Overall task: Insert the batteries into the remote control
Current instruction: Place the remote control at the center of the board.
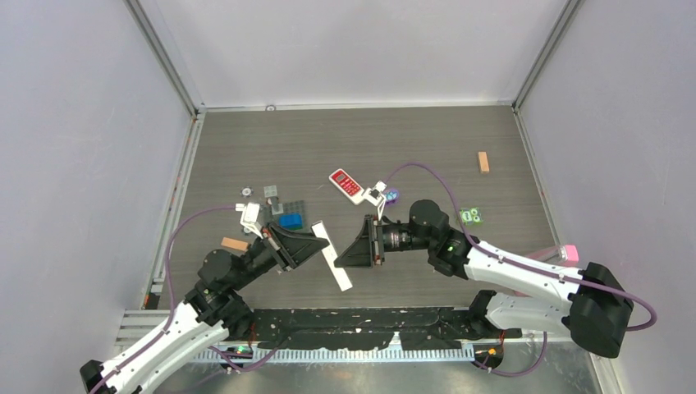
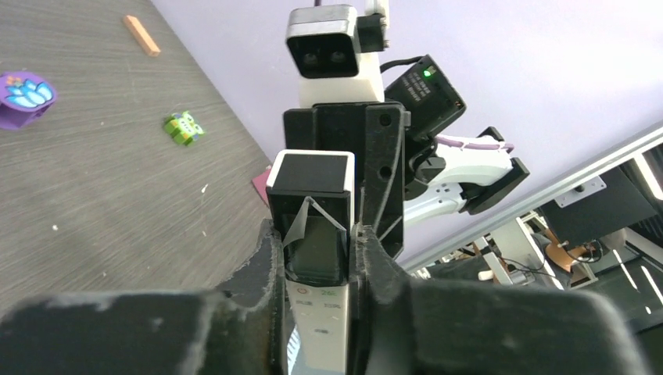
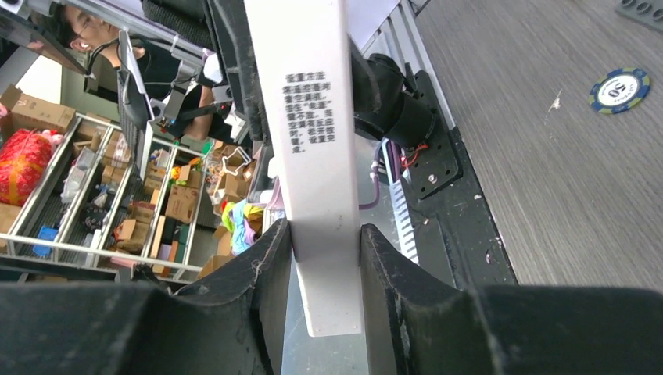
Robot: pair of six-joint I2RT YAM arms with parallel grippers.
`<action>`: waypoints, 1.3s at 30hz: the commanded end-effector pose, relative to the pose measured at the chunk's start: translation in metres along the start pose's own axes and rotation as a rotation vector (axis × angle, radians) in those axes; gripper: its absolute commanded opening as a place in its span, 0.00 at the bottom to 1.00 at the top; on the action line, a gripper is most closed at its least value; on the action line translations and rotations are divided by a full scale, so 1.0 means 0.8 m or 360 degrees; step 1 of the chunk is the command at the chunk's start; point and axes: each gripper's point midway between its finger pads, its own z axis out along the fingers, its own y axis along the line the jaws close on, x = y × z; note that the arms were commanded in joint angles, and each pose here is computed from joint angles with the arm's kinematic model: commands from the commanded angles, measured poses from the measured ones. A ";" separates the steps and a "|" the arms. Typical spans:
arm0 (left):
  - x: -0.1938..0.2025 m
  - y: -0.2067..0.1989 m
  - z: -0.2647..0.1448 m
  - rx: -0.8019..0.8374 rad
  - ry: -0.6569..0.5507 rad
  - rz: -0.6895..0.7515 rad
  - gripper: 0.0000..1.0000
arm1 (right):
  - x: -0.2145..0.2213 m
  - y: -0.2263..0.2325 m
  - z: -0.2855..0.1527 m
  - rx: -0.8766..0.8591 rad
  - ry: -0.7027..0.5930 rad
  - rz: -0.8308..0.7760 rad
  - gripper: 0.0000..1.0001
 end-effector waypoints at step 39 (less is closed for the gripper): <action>-0.061 0.356 0.086 -0.2099 0.0218 0.0063 0.00 | -0.008 -0.180 -0.164 0.1672 -0.0555 0.0172 0.83</action>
